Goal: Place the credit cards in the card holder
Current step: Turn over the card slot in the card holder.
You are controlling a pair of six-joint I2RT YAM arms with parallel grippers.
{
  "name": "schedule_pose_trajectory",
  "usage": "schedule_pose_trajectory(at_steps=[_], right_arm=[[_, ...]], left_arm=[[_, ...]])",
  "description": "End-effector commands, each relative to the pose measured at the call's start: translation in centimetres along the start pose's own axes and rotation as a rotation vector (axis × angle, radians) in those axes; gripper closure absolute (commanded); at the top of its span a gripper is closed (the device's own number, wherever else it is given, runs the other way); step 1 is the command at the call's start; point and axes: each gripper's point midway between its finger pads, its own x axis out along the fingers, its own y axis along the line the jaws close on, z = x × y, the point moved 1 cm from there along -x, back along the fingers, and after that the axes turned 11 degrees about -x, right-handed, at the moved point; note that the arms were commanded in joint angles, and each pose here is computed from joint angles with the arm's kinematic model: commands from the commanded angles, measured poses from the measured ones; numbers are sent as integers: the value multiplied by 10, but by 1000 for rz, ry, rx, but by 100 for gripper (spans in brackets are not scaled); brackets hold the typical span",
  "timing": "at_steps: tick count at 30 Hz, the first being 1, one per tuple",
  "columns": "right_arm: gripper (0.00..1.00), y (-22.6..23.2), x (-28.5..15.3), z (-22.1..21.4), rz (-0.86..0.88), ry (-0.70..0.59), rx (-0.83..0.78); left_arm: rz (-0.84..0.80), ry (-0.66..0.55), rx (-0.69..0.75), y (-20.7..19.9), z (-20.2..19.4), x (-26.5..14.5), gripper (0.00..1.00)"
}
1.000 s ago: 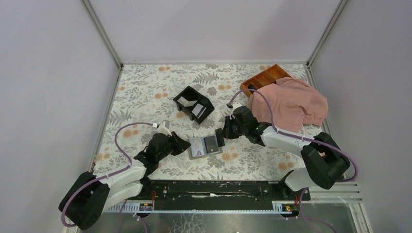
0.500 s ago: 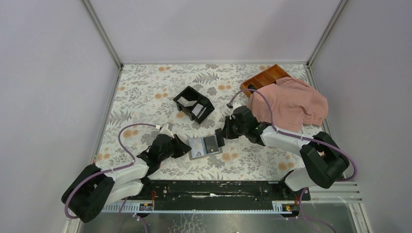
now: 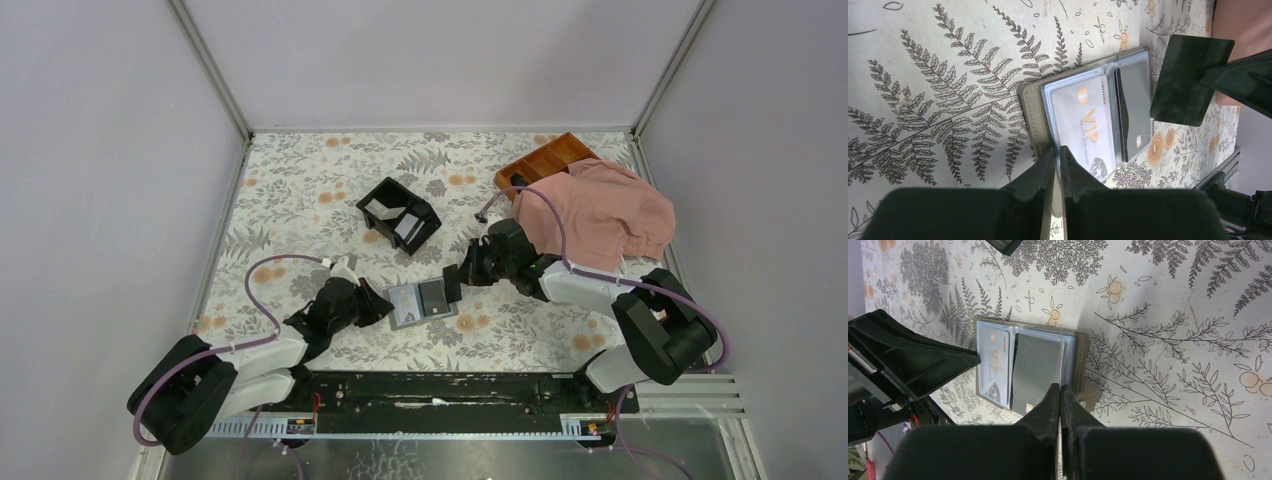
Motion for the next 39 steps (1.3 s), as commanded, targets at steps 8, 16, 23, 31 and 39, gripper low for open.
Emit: schedule_pose_trajectory(at_steps=[8,16,23,31,39], right_arm=[[100,22,-3,13,146,-48,51],[100,32,-8,21,187,-69,55],[100,38,-14,26,210,-92,50],[100,47,-24,33,240,-112,44],[100,56,-19,27,261,-95,41]], left_arm=[[51,9,15,12,-7,3,88],[56,12,18,13,-8,3,89],[61,13,20,13,-9,4,91],[66,13,18,13,-9,5,93],[66,14,18,10,-10,6,93]])
